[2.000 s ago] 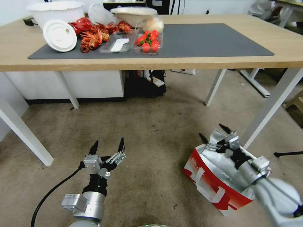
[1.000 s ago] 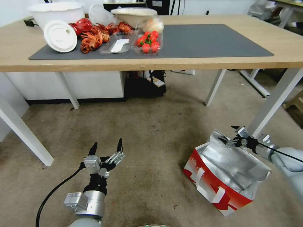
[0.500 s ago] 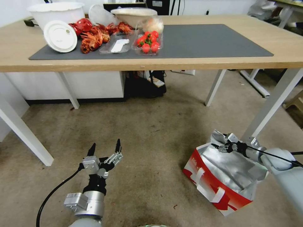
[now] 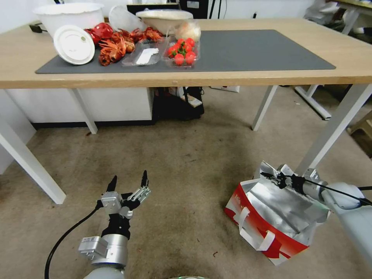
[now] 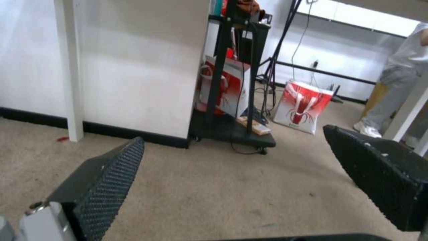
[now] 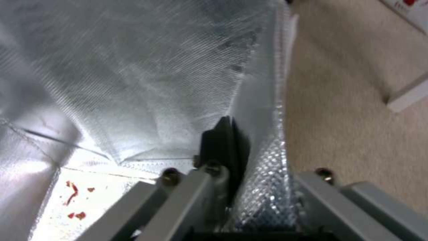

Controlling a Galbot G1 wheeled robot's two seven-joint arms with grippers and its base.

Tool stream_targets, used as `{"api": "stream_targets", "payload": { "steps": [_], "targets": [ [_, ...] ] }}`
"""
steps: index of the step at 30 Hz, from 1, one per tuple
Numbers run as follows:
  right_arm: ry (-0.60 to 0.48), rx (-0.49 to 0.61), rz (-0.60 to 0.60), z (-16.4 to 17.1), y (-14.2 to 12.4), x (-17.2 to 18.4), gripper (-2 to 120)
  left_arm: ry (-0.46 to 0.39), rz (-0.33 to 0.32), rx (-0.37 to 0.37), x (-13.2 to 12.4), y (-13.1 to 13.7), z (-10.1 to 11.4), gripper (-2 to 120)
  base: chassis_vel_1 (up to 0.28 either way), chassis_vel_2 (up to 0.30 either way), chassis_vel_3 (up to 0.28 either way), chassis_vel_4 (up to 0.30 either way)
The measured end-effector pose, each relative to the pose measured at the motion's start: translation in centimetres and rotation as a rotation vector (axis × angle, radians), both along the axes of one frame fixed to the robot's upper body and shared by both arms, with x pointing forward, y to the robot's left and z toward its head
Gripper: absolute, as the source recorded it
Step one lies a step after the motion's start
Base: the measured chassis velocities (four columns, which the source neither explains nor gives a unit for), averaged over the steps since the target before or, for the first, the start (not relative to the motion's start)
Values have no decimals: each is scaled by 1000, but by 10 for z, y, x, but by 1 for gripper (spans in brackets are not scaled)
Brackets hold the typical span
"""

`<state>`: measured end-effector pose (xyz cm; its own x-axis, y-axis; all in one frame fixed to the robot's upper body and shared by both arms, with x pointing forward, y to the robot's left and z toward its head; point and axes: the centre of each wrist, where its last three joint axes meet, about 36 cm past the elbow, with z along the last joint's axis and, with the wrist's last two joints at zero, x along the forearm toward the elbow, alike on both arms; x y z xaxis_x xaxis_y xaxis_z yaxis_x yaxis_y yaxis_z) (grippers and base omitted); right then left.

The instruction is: Pick up the food delivery bag from the floor and place it on the table.

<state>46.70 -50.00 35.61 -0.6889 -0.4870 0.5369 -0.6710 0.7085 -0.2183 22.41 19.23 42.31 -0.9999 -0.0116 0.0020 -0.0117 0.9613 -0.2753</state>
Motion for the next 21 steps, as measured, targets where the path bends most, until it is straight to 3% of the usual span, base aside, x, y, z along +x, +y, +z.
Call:
{"api": "stream_targets", "payload": {
  "steps": [7,11,13,21],
  "targets": [
    [-42,89,53,12,4,-5,0,-4,9,-8,-1,1,4,100,0,0,0,0],
    [-65,201,134,26,10,-9,0,-9,14,-15,0,2,7,100,0,0,0,0],
    [-65,280,241,44,17,-12,0,-18,9,-22,1,4,9,100,0,0,0,0],
    [-39,405,417,74,29,-12,0,-27,15,-26,2,8,12,100,0,0,0,0]
  ]
}}
